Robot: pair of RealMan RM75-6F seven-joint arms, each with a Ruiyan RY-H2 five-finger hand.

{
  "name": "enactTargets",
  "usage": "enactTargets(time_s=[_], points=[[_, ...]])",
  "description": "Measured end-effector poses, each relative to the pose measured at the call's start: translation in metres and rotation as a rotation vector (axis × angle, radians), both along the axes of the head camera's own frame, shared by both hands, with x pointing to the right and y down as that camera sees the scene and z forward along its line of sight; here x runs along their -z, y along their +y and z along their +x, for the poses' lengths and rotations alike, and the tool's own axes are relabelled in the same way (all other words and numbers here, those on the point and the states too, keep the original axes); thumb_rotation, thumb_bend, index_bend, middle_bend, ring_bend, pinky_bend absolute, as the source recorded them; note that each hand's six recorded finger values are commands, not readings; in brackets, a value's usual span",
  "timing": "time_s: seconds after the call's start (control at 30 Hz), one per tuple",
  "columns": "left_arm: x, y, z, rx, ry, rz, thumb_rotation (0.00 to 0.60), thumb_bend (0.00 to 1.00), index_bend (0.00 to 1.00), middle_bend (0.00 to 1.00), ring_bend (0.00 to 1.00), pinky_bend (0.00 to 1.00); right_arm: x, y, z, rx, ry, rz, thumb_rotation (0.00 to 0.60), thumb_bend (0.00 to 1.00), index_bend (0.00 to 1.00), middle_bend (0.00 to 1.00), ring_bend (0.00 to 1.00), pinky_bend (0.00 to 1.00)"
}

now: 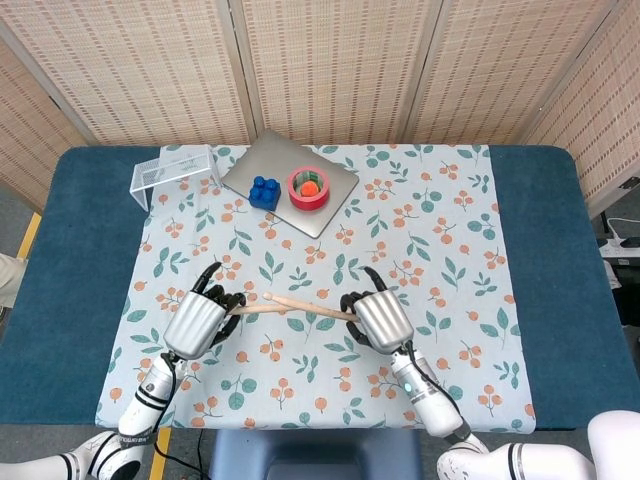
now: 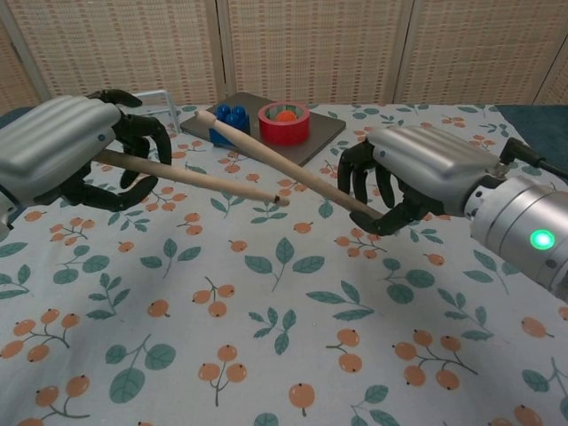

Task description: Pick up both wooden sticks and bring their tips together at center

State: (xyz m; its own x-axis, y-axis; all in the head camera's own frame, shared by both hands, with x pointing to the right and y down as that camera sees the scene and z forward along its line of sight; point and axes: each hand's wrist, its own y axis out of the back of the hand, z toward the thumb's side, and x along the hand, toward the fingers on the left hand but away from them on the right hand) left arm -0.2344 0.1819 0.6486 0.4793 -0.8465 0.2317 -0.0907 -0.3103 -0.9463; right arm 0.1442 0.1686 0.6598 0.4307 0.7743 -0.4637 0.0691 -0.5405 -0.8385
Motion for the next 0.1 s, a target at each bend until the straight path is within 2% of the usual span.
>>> enactTargets(time_s=[0.1], points=[[-0.0006, -0.0017, -0.0004, 0.0, -0.004, 0.006, 0.6, 0.5, 0.85, 0.89, 0.52, 0.15, -0.0016, 0.0022, -0.0004, 0.01, 0.004, -0.002, 0.6, 0.51, 1.0, 0.88, 0.6, 0.1]])
